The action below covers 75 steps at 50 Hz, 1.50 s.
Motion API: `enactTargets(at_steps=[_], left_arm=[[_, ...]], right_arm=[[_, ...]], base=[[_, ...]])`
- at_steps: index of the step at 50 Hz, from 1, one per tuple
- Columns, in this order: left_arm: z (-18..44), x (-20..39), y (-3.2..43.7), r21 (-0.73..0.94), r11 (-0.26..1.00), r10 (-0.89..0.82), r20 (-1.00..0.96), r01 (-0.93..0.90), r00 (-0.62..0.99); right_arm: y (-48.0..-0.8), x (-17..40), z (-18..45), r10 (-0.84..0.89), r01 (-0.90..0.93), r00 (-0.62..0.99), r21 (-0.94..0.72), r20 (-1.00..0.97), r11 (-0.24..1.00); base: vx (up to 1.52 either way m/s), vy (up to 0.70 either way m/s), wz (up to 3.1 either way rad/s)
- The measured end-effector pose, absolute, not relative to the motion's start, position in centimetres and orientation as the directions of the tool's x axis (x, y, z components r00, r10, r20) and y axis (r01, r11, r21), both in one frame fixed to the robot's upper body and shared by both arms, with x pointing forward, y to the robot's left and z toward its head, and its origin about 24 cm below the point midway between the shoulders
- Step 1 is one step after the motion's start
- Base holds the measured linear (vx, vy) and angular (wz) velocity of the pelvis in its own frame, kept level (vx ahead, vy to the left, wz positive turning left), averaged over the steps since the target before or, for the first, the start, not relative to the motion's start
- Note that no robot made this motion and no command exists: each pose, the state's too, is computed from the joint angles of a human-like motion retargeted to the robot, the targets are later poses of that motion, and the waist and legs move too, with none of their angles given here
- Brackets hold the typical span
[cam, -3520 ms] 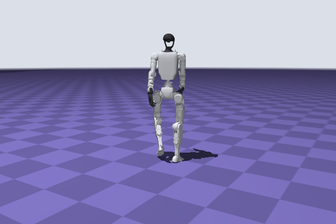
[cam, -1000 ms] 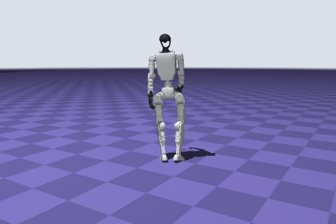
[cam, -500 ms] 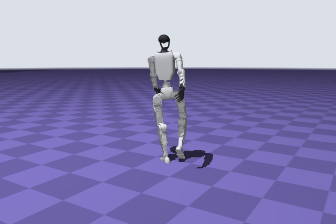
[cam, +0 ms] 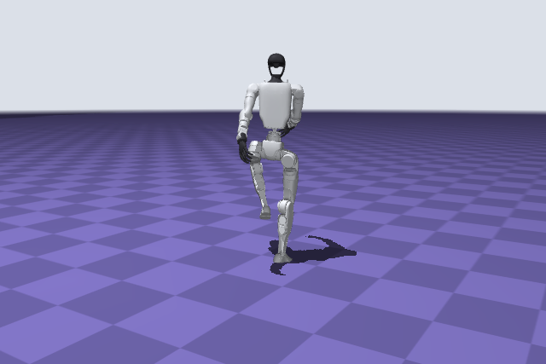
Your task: In place motions
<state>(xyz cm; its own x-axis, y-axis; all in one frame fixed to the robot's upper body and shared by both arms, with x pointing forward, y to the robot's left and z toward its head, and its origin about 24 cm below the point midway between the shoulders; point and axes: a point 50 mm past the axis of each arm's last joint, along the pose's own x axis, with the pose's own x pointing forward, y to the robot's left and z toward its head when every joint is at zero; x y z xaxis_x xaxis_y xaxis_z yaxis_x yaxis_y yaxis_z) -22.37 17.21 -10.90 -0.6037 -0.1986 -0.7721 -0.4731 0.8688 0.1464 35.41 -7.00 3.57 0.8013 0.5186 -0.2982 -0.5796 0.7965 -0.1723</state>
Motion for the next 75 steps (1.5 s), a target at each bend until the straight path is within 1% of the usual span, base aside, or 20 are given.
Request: enactTargets(at_steps=[5, 9, 12, 15, 19, 23, 27, 30, 33, 37, 43, 49, 50, 53, 55, 57, 60, 65, 69, 75], left_arm=[[-13.5, -17.9, 17.3, 0.121, 0.836, -0.179, -0.862, -0.536, -0.474], [-16.0, -11.8, 17.0, 0.05, 0.882, -0.133, -0.927, -0.469, -0.35], [-17.4, -5.4, 17.2, -0.004, 0.934, -0.087, -0.972, -0.357, -0.219], [-18.0, 1.9, 16.3, -0.103, 0.97, -0.115, -0.993, -0.222, -0.039], [-15.0, 16.7, 14.4, -0.218, 0.974, -0.226, -0.909, 0.065, 0.35], [-8.2, 27.8, 14.2, -0.091, 0.95, -0.274, -0.705, 0.3, 0.654], [-5.5, 30.2, 14.6, 0.05, 0.966, -0.184, -0.564, 0.255, 0.805], [-4.8, 30.2, 15.4, 0.041, 0.982, -0.143, -0.479, 0.186, 0.866], [-6.5, 28.6, 15.6, -0.02, 0.986, -0.151, -0.525, 0.165, 0.838], [-11.5, 22.8, 15.6, -0.124, 0.981, -0.192, -0.735, 0.15, 0.651], [-17.6, 8.0, 15.2, -0.192, 0.981, -0.192, -0.967, 0.016, 0.164], [-17.0, -5.9, 16.5, -0.042, 0.964, -0.141, -0.919, -0.264, -0.369], [-16.8, -7.0, 16.4, -0.016, 0.95, -0.149, -0.902, -0.313, -0.406], [-17.0, -6.9, 15.6, -0.048, 0.883, -0.202, -0.937, -0.466, -0.286], [-17.1, -7.1, 15.2, -0.098, 0.841, -0.241, -0.949, -0.533, -0.205], [-17.0, -7.6, 14.9, -0.105, 0.825, -0.257, -0.945, -0.555, -0.203], [-17.0, -7.8, 15.0, -0.071, 0.837, -0.236, -0.941, -0.542, -0.242], [-17.4, -5.9, 15.6, -0.114, 0.877, -0.227, -0.955, -0.466, -0.193], [-17.7, -4.7, 15.7, -0.136, 0.899, -0.217, -0.964, -0.416, -0.155], [-17.8, -3.9, 16.6, -0.149, 0.943, -0.201, -0.967, -0.297, -0.153]], right_arm=[[-7.3, 33.3, 0.1, 0.501, -0.582, 0.776, -0.13, -0.384, 0.803], [-9.0, 27.3, -7.2, 0.438, -0.585, 0.66, -0.05, -0.611, 0.81], [-12.3, 19.4, -13.4, 0.316, -0.514, 0.473, 0.033, -0.823, 0.857], [-16.5, 7.8, -17.5, 0.157, -0.358, 0.113, 0.107, -0.981, 0.928], [-20.4, -4.3, -16.9, 0.024, -0.076, -0.351, 0.054, -0.936, 0.996], [-21.6, -13.4, -14.3, 0.033, 0.113, -0.591, -0.042, -0.806, 0.993], [-20.6, -19.4, -12.0, 0.033, 0.138, -0.684, -0.084, -0.729, 0.987], [-20.0, -21.0, -11.2, 0.083, 0.19, -0.703, -0.074, -0.706, 0.979], [-20.0, -20.2, -11.6, 0.097, 0.229, -0.689, -0.088, -0.718, 0.97], [-20.2, -16.9, -13.4, 0.073, 0.203, -0.609, -0.067, -0.79, 0.977], [-18.5, -7.4, -17.0, 0.098, 0.043, -0.319, 0.089, -0.943, 0.995], [-16.5, 6.2, -17.8, 0.156, -0.274, 0.077, 0.129, -0.985, 0.953], [-16.4, 9.2, -17.2, 0.171, -0.318, 0.152, 0.116, -0.973, 0.941], [-15.9, 17.5, -14.4, 0.219, -0.444, 0.366, 0.037, -0.904, 0.895], [-15.1, 21.1, -12.5, 0.261, -0.502, 0.468, -0.011, -0.844, 0.865], [-14.5, 22.9, -11.1, 0.289, -0.522, 0.537, -0.043, -0.792, 0.852], [-14.5, 23.6, -10.4, 0.287, -0.491, 0.605, -0.064, -0.742, 0.869], [-15.6, 20.4, -12.0, 0.233, -0.369, 0.628, -0.021, -0.743, 0.929], [-15.9, 14.4, -15.1, 0.221, -0.356, 0.464, 0.049, -0.858, 0.933], [-16.6, 3.3, -18.1, 0.126, -0.326, 0.084, 0.092, -0.989, 0.941]], base=[[0.21, 0.07, 0.69], [0.33, -0.05, 0.51], [0.4, -0.11, 0.76], [0.41, -0.12, 1.29], [-0.24, -0.01, 1.4], [-0.21, 0.14, 1.09], [0.05, -0.03, 0.61], [-0.07, -0.08, -0.13], [-0.05, -0.07, -0.83], [0.08, -0.06, -0.99], [0.08, 0.0, -0.45], [-0.07, 0.16, -0.64], [-0.54, 0.19, -0.46], [-0.57, 0.17, -0.44], [-0.31, 0.12, 0.03], [-0.14, 0.13, 0.45], [-0.05, 0.15, 0.64], [0.02, 0.07, 0.38], [0.19, 0.04, -0.01], [0.19, -0.01, 0.35]])
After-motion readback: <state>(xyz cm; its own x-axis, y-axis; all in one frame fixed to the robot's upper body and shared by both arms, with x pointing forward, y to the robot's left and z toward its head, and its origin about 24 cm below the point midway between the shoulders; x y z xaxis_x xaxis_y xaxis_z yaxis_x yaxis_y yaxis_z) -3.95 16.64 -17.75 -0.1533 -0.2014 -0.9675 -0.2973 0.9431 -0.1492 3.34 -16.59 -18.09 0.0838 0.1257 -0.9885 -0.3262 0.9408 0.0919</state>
